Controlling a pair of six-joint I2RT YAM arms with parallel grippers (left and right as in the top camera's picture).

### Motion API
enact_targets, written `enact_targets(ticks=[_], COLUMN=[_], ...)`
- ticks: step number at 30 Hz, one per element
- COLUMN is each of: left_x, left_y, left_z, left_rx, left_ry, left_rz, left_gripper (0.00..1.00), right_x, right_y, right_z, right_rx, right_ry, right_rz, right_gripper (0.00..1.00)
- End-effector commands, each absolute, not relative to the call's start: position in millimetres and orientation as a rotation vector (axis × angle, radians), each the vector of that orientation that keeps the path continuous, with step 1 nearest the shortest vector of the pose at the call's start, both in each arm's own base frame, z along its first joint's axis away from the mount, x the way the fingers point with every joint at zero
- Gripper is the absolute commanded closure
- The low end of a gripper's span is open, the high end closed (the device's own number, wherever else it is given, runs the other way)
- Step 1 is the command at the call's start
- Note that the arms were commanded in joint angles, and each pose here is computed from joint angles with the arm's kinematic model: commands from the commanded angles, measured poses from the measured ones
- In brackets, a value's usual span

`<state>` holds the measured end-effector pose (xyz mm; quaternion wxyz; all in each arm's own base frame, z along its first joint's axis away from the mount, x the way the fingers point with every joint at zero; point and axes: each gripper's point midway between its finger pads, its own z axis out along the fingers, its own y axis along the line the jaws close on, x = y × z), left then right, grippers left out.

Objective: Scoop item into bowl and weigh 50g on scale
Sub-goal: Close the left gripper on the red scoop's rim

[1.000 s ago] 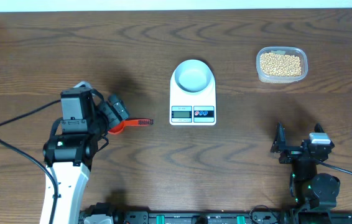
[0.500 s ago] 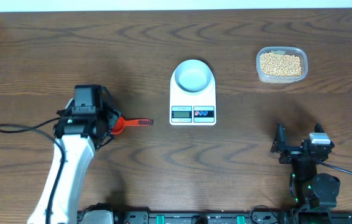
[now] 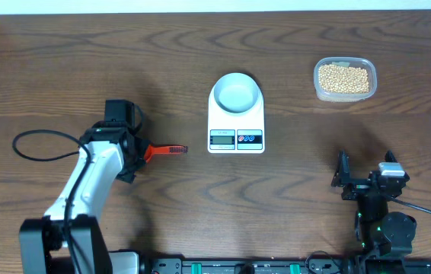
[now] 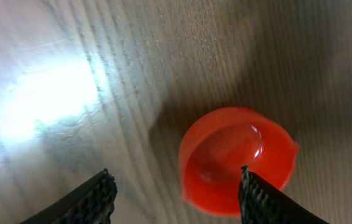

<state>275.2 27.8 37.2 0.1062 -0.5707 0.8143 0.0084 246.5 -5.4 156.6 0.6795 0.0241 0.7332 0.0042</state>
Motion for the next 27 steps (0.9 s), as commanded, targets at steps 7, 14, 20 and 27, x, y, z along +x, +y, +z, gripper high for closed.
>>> enact_targets(ticks=[7,14,20,27], left_x=[287,287,287,293], left_y=[30,27,25,16], left_z=[17,5,4,0], left_rx=[-1.737,-1.751,-1.749,-1.702], left_ry=[2.374,2.399,2.403,2.403], left_rz=[0.044,0.045,0.039,0.007], left_gripper=[0.43,0.51,0.60,0.61], right_x=[246,246,246,246], right_y=[-4,-4,-4,-4], right_z=[155,155,155,155], right_rx=[0.041,0.041,0.041,0.041], right_ry=[1.652,1.652,1.652,1.652], right_rz=[0.003,0.003,0.003,0.003], right_gripper=[0.01,0.01,0.01,0.01])
